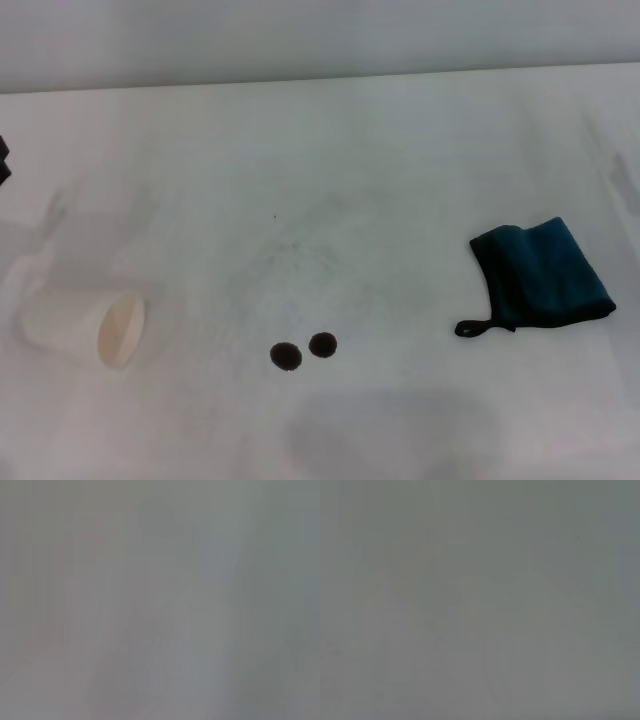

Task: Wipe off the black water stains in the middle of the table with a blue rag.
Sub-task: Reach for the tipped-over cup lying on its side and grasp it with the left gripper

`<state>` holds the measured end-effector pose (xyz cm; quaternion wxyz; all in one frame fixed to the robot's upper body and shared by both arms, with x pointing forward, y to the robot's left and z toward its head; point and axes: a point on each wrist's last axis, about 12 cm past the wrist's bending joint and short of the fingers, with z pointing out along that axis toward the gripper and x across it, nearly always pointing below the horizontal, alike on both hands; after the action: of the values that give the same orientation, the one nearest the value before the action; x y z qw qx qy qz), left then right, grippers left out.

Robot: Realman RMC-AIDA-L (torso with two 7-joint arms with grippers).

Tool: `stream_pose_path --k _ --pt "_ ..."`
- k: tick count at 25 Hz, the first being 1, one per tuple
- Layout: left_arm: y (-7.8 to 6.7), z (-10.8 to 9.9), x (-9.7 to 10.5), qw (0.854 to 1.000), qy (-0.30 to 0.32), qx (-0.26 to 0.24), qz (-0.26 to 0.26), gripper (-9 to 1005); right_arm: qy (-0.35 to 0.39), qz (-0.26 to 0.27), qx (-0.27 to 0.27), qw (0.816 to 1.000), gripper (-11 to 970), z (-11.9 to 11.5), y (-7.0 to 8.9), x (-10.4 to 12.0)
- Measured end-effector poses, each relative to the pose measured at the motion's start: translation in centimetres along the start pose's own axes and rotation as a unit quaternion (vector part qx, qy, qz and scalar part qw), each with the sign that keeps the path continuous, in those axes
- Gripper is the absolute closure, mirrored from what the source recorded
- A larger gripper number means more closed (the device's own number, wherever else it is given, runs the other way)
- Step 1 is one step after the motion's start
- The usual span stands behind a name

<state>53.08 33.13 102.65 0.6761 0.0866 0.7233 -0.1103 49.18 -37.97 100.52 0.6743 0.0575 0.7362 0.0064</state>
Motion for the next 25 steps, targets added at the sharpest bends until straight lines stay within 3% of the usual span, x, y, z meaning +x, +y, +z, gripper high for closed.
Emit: stream_pose_path --k 6,16,18,21,22,23,25 --pt "2.4 1.8 -3.5 0.993 0.075 0.09 0.027 121 0.0 -0.001 0.001 1.0 97 0.0 -0.1 0.0" --pt "4.3 2.3 -9.0 0.972 0.149 0.158 0.086 120 -0.001 -0.001 0.0 1.0 97 0.0 0.0 -0.1" --pt "4.2 2.6 -9.9 0.963 0.18 0.175 0.1 120 -0.001 -0.001 -0.001 1.0 97 0.1 0.0 -0.1" --pt "3.4 3.6 -10.9 0.935 0.247 0.216 0.133 120 -0.001 0.0 -0.001 1.0 98 0.1 0.1 -0.1" --pt "3.4 3.6 -10.9 0.935 0.247 0.216 0.133 120 -0.002 0.0 -0.001 1.0 98 0.1 0.1 -0.1" --pt "2.8 4.2 -11.3 0.91 0.297 0.241 0.162 120 -0.002 0.0 -0.002 1.0 98 0.2 0.1 -0.1" --pt "2.5 4.8 -11.8 0.893 0.324 0.254 0.181 120 -0.005 -0.001 -0.004 1.0 98 0.4 0.2 -0.3"
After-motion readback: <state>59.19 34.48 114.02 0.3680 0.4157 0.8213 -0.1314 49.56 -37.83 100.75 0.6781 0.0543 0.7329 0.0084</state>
